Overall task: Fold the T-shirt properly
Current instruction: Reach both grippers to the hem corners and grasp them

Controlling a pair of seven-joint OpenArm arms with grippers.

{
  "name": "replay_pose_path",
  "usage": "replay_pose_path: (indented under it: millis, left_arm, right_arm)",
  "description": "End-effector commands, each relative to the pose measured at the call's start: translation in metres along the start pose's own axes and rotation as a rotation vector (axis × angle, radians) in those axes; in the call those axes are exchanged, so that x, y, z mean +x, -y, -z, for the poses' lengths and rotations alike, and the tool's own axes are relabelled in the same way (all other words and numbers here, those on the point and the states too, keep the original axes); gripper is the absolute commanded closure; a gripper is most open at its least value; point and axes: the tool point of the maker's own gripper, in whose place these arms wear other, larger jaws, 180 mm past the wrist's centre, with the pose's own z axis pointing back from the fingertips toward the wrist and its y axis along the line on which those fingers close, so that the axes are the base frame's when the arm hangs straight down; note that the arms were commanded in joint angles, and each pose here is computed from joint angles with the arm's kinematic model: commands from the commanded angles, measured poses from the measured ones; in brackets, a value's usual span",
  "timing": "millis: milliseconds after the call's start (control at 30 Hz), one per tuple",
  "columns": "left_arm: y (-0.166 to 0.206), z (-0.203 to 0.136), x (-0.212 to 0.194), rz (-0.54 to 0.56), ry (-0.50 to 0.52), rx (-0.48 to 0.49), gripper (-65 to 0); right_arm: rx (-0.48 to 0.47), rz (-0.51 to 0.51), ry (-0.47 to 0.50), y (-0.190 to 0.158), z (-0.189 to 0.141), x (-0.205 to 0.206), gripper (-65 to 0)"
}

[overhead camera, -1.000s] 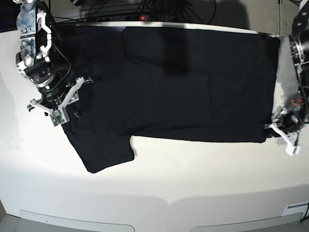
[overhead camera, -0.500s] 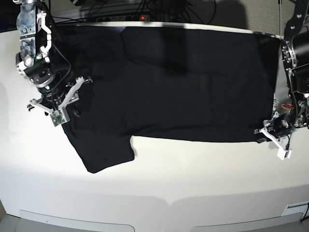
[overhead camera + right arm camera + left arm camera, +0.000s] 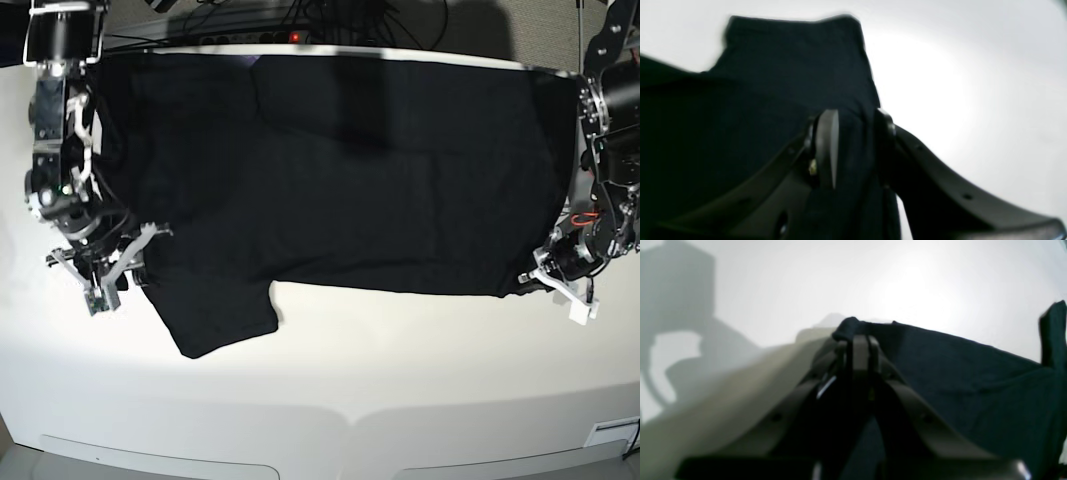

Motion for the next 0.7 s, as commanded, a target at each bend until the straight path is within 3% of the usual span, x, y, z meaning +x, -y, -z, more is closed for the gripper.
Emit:
replay_pose_path:
  millis: [0,200,333,467,667]
  left_arm:
    - [0.004,-0.006,0.031,0.021,0.072,-0.015,0.0]
    - [0.004,-0.006,0.033,0.021,0.082,-0.015,0.0]
    - [0.004,-0.006,0.033,0.022,0.081,-0.015,0.0]
    - [0.004,-0.006,0.033,0.021,0.083,-0.015,0.0]
    - [0.004,-0.006,0.033,0.021,0.081,-0.015,0.0]
  right_arm:
    - [-0.021,0.018,0.054,0.018,0.006,0.026,-18.9]
    - [0.039,0.129,-0.088,0.04,0.059,0.046,-18.9]
    - [0.073,0.123,-0.226,0.046,0.085,0.047,-18.9]
    - [0.044,0.073,-0.372,0.056,0.1,0.031,-18.9]
    - [0.059,0.03,-0.368,0.047,0.116,0.021,-18.9]
